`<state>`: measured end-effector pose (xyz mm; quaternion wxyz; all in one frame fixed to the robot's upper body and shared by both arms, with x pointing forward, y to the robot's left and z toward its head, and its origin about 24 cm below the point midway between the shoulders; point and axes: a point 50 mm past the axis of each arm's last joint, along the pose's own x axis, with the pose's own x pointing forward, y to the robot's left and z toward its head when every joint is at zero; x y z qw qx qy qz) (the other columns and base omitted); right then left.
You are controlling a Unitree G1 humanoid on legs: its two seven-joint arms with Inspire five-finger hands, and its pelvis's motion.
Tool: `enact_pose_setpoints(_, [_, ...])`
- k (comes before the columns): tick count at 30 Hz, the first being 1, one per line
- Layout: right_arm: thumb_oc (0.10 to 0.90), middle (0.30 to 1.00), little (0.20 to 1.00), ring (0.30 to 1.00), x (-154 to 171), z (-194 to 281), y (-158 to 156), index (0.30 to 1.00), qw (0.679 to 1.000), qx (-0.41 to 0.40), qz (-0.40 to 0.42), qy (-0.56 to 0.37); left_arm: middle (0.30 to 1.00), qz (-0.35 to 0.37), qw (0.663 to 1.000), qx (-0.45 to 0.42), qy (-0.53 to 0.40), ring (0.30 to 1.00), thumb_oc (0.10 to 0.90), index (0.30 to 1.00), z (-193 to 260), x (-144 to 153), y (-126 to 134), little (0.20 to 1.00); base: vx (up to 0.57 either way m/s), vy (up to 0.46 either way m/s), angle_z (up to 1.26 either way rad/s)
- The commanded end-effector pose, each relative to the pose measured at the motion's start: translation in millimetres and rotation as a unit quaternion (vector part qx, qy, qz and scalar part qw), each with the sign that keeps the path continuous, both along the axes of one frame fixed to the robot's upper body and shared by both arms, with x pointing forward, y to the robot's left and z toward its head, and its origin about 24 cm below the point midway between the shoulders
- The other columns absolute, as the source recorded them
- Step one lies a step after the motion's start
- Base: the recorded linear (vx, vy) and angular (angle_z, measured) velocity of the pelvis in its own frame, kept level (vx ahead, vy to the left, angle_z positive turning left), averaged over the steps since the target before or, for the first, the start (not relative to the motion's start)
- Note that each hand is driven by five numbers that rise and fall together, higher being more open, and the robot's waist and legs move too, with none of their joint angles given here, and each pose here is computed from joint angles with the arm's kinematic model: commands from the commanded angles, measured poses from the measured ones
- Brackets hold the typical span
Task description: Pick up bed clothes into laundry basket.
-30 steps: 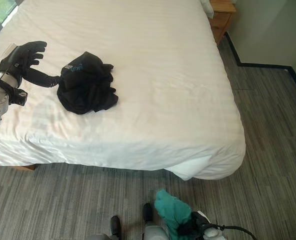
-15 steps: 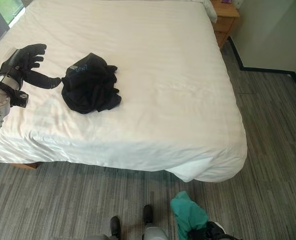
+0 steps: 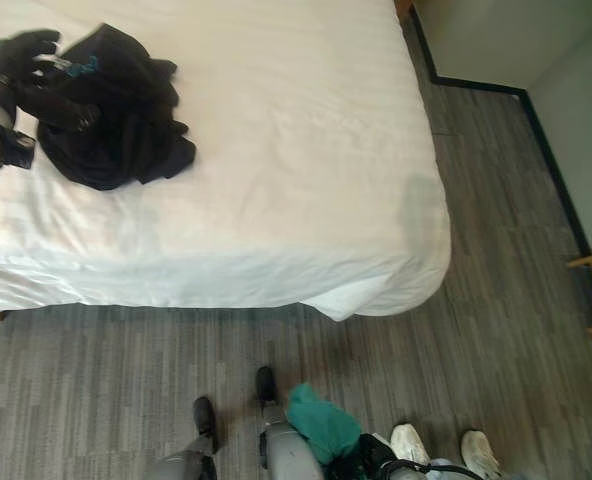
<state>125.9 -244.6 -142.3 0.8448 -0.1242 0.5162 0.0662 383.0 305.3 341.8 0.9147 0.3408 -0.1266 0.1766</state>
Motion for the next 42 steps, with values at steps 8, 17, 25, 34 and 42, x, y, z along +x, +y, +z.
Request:
enact_pose_setpoints(8, [0.4, 0.3, 0.3, 0.3, 1, 14, -33, 0.3, 0.999, -0.04, 0.002, -0.023, 0.9, 0.132, 0.969, 0.21, 0.022, 0.9, 0.8, 0.9, 50, -25, 23, 0.9, -0.01, -0.001, -0.1])
enact_pose_setpoints(17, [0.4, 0.3, 0.3, 0.3, 13, 12, 0, 0.3, 0.997, -0.012, 0.045, -0.054, 0.9, 0.079, 0.955, 0.162, 0.237, 0.9, 0.8, 0.9, -122, 4, 23, 0.9, 0.0, 0.015, -0.11])
enact_pose_setpoints(25, [0.4, 0.3, 0.3, 0.3, 18, 19, 0, 0.3, 0.994, -0.021, 0.08, -0.075, 0.3, -0.012, 0.972, 0.156, 0.173, 0.3, 0.4, 0.3, -109, 23, -27, 0.3, 0.01, 0.0, -0.04])
enact_pose_setpoints(34, [0.4, 0.3, 0.3, 0.3, 51, 86, -63, 0.3, 0.94, -0.081, -0.147, -0.298, 0.3, -0.251, 0.919, -0.276, -0.127, 0.3, 0.4, 0.3, -135, -51, -63, 0.3, 0.03, -0.033, -0.07])
enact_pose_setpoints(42, [0.4, 0.3, 0.3, 0.3, 73, 147, -96, 0.3, 0.85, -0.089, -0.252, -0.454, 0.3, -0.185, 0.864, -0.466, 0.033, 0.3, 0.4, 0.3, -286, -143, -58, 0.3, -0.07, -0.105, 0.24])
